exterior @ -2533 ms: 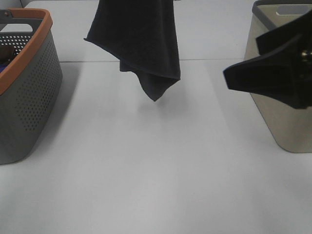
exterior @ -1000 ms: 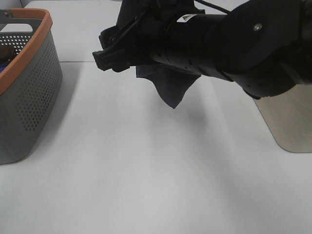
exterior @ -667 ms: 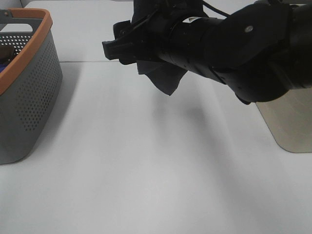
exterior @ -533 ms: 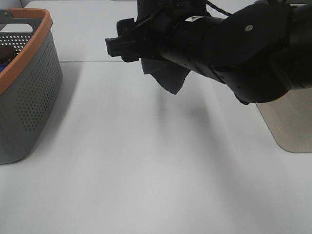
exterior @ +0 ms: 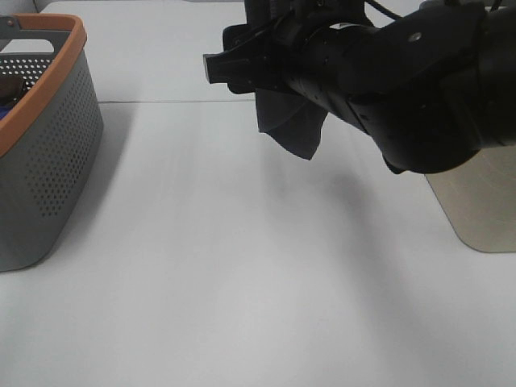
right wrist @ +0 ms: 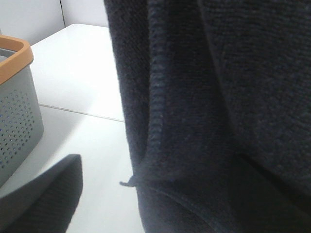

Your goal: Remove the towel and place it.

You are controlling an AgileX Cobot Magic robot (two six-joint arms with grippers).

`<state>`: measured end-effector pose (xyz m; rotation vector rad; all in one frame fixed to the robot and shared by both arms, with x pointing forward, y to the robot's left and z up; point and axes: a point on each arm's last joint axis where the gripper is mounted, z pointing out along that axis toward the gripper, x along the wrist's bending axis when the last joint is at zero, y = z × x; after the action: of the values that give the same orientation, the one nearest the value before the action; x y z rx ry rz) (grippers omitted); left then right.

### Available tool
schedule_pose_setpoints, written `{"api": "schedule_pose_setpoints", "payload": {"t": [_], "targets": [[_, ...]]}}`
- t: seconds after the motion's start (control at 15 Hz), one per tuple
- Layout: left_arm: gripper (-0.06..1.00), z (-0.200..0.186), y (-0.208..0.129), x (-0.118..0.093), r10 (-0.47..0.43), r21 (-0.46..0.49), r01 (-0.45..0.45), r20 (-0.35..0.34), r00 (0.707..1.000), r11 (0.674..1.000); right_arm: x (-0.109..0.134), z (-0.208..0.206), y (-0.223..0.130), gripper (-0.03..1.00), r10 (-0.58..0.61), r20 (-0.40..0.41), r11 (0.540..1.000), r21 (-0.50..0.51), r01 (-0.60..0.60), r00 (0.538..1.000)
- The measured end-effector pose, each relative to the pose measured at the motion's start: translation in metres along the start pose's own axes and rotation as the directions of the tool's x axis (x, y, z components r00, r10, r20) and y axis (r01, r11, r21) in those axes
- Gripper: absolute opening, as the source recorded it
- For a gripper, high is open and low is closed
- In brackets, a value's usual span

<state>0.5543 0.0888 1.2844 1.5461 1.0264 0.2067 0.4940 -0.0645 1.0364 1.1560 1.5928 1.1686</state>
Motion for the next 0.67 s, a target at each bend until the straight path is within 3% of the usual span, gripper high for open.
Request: {"api": "schedule_pose_setpoints", "payload": {"t": [0.27,0.53,0.67], "targets": [[0.01,0.0000,0.0000,0.0000,0.019,0.000,-0.019,0.000,1.000,1.000,-0.0021,0.0000,-0.0018,0.77,-0.027,0.022,0.999,0.021,0.027,0.999],[0.01,0.0000,-0.0001,0.0000,0.022,0.001,-0.022,0.000,1.000,1.000,-0.0079,-0.0003,-0.0019,0.61,-0.058,0.084,0.998,0.026,0.056,0.995],[0.01,0.0000,-0.0001,0.0000,0.026,0.001,-0.026,0.000,1.000,1.000,-0.0083,-0.0003,-0.0021,0.57,-0.059,0.088,0.998,0.028,0.056,0.994]]}}
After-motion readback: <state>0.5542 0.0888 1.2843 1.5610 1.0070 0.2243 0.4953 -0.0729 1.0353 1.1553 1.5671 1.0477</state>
